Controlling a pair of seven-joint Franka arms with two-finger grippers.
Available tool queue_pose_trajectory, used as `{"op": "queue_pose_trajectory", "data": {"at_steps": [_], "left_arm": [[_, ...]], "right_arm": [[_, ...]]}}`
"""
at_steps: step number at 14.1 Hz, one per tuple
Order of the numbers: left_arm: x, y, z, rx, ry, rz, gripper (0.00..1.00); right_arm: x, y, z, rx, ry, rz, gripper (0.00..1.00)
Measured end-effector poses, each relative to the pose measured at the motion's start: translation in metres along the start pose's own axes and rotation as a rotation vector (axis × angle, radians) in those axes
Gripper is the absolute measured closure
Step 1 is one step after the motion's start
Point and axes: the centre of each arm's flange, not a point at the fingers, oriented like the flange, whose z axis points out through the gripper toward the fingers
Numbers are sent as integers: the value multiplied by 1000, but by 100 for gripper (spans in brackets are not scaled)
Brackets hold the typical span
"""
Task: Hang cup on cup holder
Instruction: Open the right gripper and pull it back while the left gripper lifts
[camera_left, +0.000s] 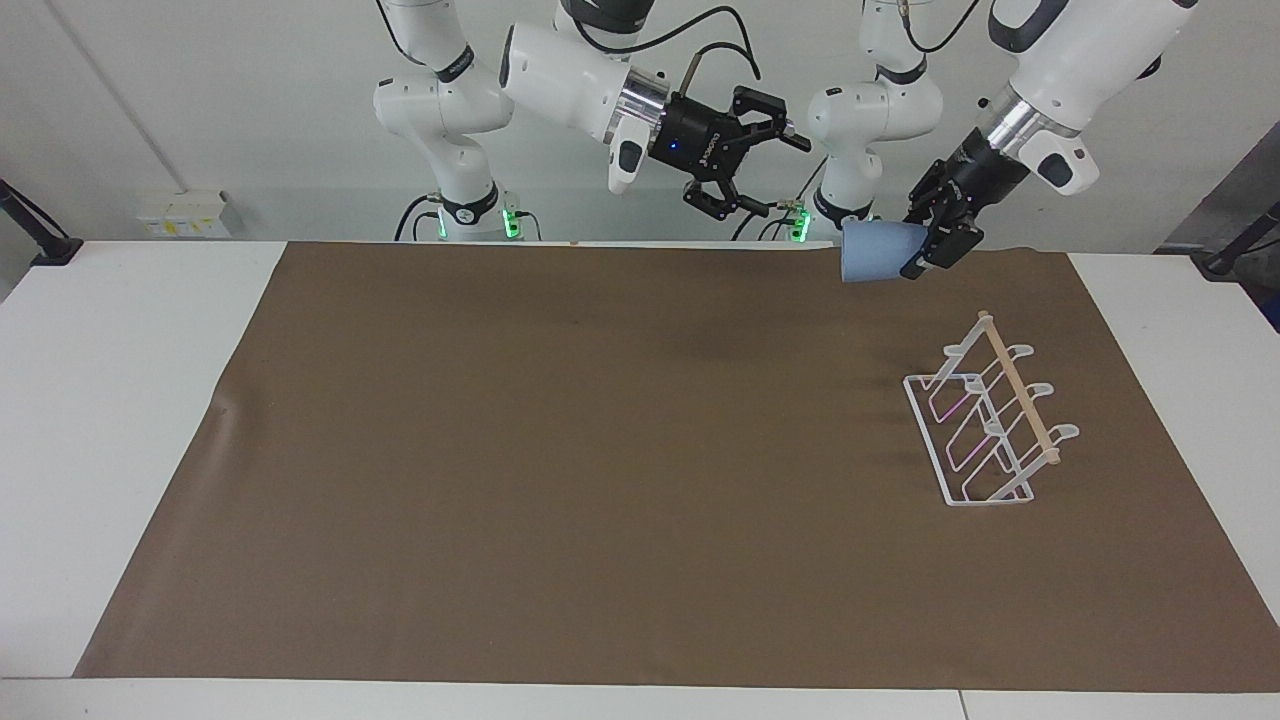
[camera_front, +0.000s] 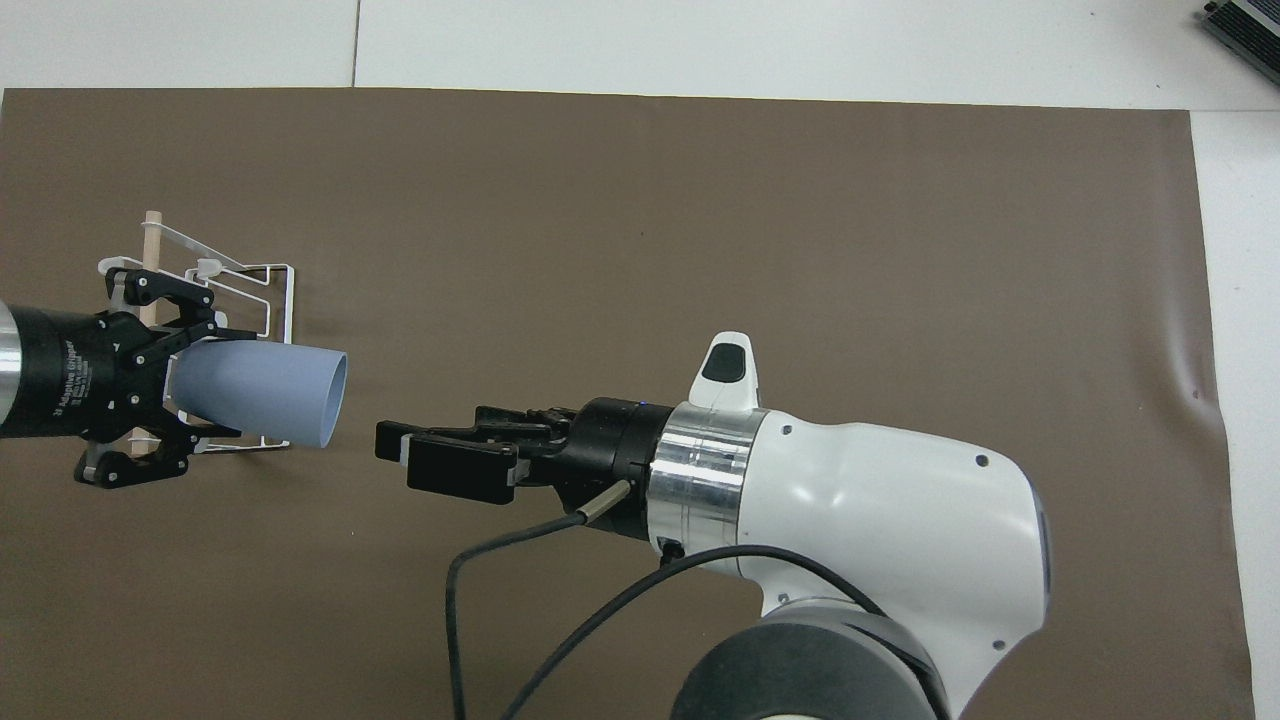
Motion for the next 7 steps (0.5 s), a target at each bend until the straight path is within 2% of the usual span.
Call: {"op": "queue_pose_trajectory", "data": {"at_steps": [4, 7], "left_arm": [[18, 15, -5, -112, 206, 129, 27], [30, 29, -4, -164, 314, 291, 27]], "right_arm": [[10, 8, -7, -239, -57, -285, 0], [32, 13, -36, -412, -174, -436, 0]]}}
